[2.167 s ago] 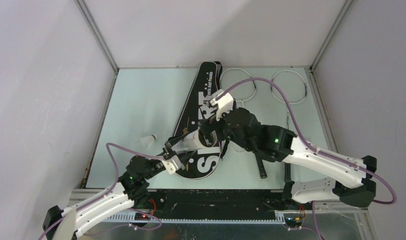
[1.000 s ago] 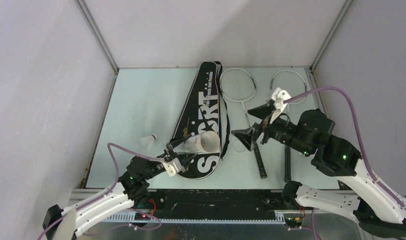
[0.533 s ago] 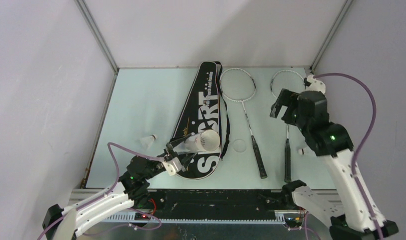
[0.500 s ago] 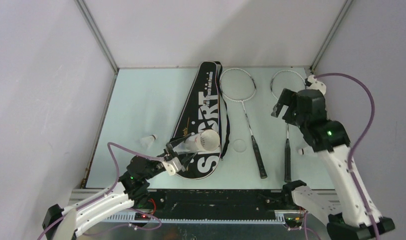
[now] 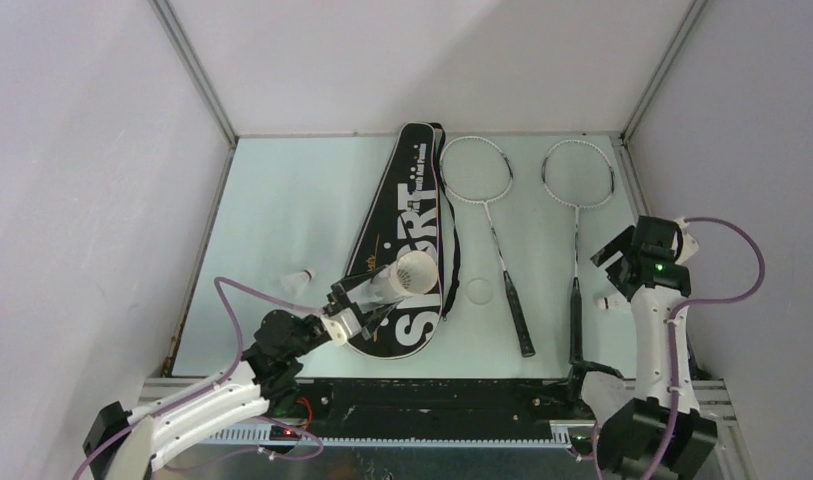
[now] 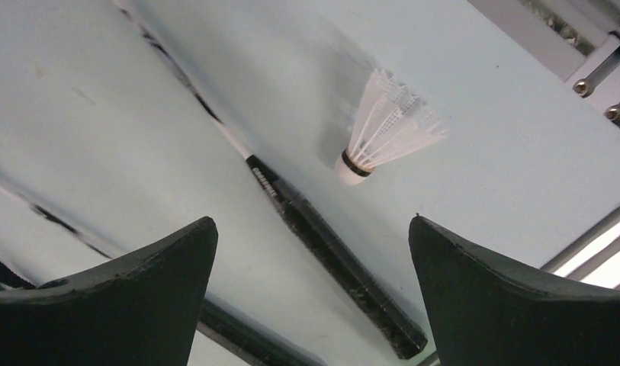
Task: Pack up the badminton gear
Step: Pick up the shuttlecock at the center of the board.
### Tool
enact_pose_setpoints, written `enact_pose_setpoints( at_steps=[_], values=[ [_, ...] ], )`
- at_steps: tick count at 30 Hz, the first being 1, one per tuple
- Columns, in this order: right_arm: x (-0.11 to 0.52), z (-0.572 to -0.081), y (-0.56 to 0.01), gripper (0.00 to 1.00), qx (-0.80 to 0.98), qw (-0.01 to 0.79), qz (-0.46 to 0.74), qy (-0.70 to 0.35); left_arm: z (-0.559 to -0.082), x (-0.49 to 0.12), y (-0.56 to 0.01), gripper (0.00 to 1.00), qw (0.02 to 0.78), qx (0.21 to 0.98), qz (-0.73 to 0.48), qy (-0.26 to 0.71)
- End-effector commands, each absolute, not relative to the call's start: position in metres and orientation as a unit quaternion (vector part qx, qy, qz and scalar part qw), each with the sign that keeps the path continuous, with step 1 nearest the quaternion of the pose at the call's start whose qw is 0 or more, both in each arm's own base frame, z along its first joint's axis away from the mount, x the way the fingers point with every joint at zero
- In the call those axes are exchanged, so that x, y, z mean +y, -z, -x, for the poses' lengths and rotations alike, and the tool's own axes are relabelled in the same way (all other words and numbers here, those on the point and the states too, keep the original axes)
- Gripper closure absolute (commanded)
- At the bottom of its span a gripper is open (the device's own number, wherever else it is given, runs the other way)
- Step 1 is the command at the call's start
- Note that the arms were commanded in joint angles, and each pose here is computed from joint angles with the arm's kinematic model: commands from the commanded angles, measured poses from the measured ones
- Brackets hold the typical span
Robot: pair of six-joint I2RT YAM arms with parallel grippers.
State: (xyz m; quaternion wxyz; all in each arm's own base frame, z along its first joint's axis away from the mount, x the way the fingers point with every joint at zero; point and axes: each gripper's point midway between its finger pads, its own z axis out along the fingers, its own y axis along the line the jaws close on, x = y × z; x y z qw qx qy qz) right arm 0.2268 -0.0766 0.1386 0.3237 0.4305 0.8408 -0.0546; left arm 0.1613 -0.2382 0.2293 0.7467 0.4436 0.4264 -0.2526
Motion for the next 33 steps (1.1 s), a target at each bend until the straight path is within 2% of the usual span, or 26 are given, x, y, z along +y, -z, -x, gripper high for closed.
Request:
enact_pose_setpoints(
  at_steps=[1, 6, 11, 14, 19, 23, 33],
  values=[
    [-0.096, -0.243, -0.129, 0.01, 0.821, 0.347, -0.454, 0.009, -0.162, -0.243, -0.241, 0.48, 0.743, 0.444, -0.403, 0.299],
    [-0.142, -0.242, -0.110, 0.01, 0.776, 0.342, -0.530, 0.009, -0.164, -0.248, -0.252, 0.48, 0.739, 0.449, -0.391, 0.314],
    [-0.177, -0.266, -0.098, 0.01, 0.778, 0.369, -0.507, 0.031, -0.165, -0.252, -0.255, 0.48, 0.733, 0.454, -0.385, 0.329],
    [-0.179, -0.285, -0.079, 0.02, 0.792, 0.365, -0.489, -0.008, -0.165, -0.253, -0.257, 0.48, 0.733, 0.453, -0.384, 0.330],
    [-0.167, -0.281, -0.056, 0.09, 0.811, 0.311, -0.494, -0.035, -0.167, -0.252, -0.256, 0.48, 0.734, 0.455, -0.389, 0.320],
    [-0.157, -0.279, -0.054, 0.13, 0.816, 0.300, -0.492, -0.051, -0.169, -0.251, -0.252, 0.48, 0.733, 0.461, -0.393, 0.311],
    [-0.149, -0.258, -0.053, 0.15, 0.826, 0.267, -0.496, 0.016, -0.172, -0.248, -0.247, 0.49, 0.730, 0.472, -0.392, 0.301]
  ],
)
